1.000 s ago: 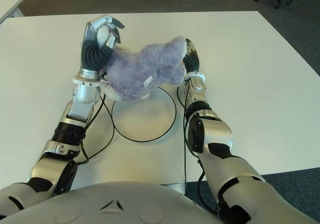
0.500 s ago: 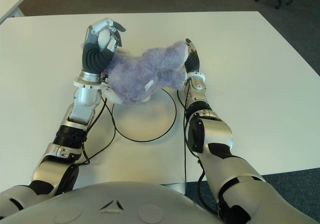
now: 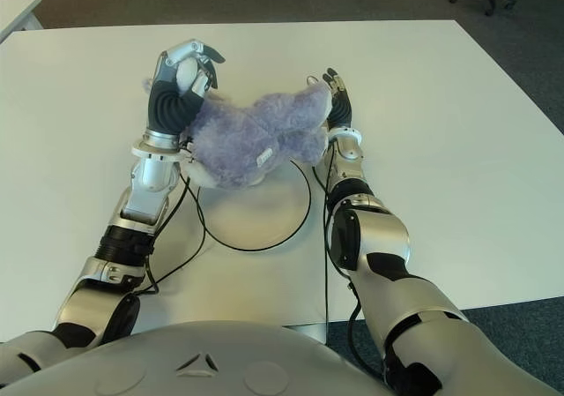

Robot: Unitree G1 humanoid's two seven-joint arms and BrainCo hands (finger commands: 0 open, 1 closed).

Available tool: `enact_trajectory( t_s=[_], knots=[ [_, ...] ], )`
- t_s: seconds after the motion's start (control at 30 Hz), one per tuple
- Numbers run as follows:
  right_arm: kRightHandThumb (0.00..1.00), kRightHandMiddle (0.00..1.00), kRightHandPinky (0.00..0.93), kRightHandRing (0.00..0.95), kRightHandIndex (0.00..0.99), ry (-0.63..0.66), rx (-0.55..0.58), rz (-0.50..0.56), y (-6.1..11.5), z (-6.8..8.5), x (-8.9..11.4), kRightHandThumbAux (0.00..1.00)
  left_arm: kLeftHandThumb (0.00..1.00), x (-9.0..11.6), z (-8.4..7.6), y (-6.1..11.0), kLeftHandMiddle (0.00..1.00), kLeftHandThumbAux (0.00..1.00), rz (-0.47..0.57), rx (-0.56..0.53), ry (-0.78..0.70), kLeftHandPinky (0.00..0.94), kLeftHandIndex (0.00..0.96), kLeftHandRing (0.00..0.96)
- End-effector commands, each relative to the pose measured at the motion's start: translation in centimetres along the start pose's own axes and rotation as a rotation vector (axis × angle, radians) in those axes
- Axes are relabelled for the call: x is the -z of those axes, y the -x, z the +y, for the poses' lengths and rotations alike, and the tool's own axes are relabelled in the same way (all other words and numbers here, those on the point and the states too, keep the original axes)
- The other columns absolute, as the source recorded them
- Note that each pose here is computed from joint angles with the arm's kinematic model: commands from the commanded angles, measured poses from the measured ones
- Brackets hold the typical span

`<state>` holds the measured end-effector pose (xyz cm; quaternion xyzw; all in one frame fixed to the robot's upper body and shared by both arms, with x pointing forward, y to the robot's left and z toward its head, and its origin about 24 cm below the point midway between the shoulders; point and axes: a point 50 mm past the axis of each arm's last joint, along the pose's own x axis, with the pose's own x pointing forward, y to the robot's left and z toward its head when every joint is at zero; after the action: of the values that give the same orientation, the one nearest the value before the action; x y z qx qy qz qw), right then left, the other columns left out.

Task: Put the doll into the plate.

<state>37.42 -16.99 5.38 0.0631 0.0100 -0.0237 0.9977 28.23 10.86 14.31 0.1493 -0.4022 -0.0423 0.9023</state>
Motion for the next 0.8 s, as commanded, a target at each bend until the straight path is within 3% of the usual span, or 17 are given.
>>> enact_trajectory(
  t_s=[0.03,0.8],
  knots=[
    [0.081,0.047,0.068,0.047,0.022,-0.023,0.027,0.186,2.24,-0.38,4.65,0.596,0.751,0.14,-0.21,0.54,0.835,0.693,0.025,0.012,0.021,0.852,0.443,0.847],
    [0.076,0.043,0.065,0.043,0.020,-0.028,0.023,0.186,2.17,-0.12,4.60,0.609,0.752,0.17,-0.65,1.13,0.833,0.693,0.045,0.019,0.062,0.839,0.443,0.846]
  ],
)
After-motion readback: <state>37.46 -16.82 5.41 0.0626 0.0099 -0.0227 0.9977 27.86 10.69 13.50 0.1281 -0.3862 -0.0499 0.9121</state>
